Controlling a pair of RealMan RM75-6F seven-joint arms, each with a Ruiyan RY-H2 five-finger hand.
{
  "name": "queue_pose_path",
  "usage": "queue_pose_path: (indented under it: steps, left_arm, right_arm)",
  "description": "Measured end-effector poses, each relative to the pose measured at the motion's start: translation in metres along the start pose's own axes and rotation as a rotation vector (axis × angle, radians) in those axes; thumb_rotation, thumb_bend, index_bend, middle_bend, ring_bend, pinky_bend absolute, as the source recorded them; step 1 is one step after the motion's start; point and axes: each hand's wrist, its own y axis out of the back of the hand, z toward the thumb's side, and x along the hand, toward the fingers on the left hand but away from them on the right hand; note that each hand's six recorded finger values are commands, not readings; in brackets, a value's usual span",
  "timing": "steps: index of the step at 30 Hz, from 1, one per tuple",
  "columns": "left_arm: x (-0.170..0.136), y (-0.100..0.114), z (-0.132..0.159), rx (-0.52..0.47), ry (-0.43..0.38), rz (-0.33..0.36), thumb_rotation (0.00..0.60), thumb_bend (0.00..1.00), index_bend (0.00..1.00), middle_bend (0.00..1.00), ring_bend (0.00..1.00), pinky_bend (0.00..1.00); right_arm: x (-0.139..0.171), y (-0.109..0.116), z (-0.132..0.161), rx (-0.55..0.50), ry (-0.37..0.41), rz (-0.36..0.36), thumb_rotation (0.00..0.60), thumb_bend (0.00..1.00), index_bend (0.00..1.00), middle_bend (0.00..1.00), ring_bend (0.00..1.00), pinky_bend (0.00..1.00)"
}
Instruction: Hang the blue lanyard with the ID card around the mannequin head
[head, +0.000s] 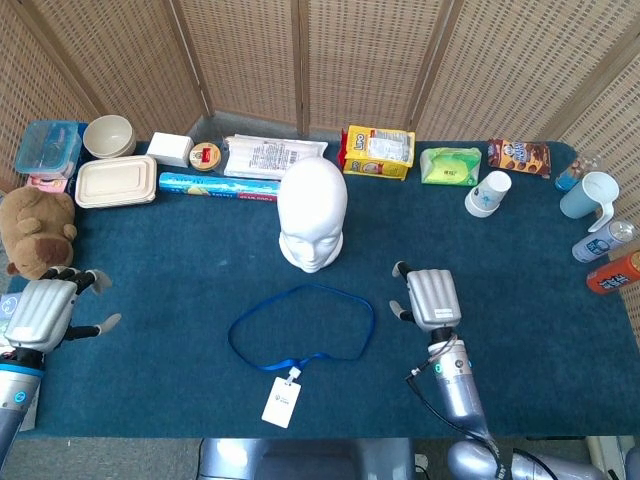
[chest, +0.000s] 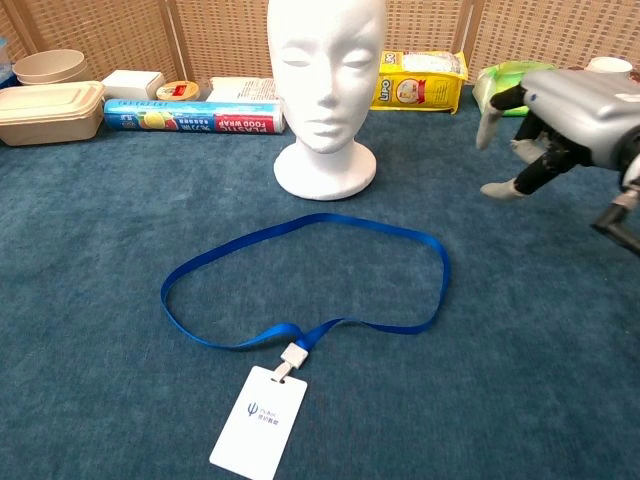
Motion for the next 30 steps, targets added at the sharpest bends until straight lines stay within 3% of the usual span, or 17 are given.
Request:
queue_pose_path:
  steps: [14, 23, 30]
  left_arm:
    - [0.022, 0.007, 0.012, 0.028, -0.069, 0.001, 0.476, 0.20, 0.40, 0.48, 0.39, 0.28]
    - [0.022, 0.002, 0.014, 0.024, -0.085, -0.018, 0.479, 0.20, 0.40, 0.47, 0.39, 0.28]
    - [0.019, 0.000, 0.011, 0.020, -0.073, -0.026, 0.477, 0.20, 0.40, 0.47, 0.39, 0.28]
  right_arm:
    - [-0.017, -0.032, 0.037, 0.019, -0.064, 0.092, 0.542, 0.26, 0.40, 0.93, 1.00, 1.00]
    - [-0.021, -0.058, 0.043, 0.022, -0.121, 0.160, 0.538, 0.26, 0.40, 0.93, 1.00, 1.00]
    - [-0.027, -0.069, 0.038, 0.029, -0.165, 0.170, 0.542, 0.26, 0.41, 0.93, 1.00, 1.00]
